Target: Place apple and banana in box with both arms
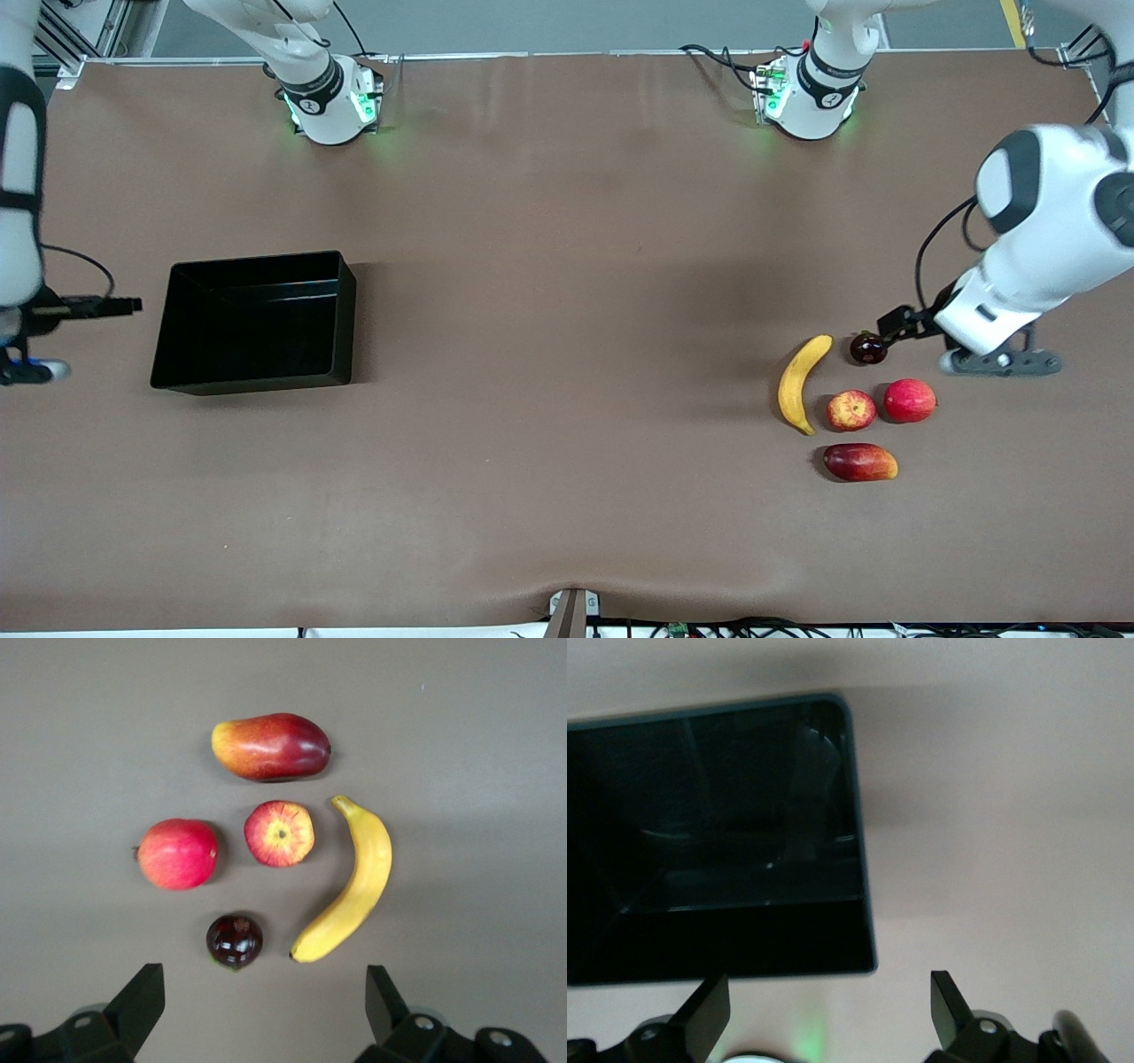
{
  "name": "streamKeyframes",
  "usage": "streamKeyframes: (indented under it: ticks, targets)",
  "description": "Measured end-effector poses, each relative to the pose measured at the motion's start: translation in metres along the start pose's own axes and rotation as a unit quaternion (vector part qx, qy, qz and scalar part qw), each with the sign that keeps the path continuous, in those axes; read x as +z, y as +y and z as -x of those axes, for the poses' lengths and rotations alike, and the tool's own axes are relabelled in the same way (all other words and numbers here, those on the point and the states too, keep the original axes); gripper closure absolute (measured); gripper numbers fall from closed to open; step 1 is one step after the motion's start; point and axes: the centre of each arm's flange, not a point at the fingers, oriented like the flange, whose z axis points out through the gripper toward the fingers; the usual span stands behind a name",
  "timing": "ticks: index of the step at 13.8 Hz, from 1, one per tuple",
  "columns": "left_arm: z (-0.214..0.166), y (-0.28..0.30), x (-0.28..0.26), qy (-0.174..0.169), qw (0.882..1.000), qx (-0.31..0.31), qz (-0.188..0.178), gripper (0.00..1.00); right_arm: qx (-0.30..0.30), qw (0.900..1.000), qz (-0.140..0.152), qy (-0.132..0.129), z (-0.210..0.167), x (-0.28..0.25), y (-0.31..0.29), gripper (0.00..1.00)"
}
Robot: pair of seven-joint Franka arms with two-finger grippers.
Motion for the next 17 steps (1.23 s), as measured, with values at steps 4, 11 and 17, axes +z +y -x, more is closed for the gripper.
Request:
streamKeyframes:
  ticks: [4,11,17]
  targets:
    - [-0.016,-0.004,0.058,0.021,1.000,0.016,-0.005,0.00,-0.031,0.999,0.002,0.045,-0.024,0.077,0.019,0.00]
    - [-0.024,-0.002,0.105,0.029,0.999,0.011,0.012,0.00,-0.054,0.998,-0.020,0.037,-0.020,0.105,0.018,0.74]
    - [-0.039,-0.026,0.141,0.023,1.000,-0.009,0.019,0.00,-0.045,0.996,-0.068,0.035,-0.021,0.080,0.008,0.95]
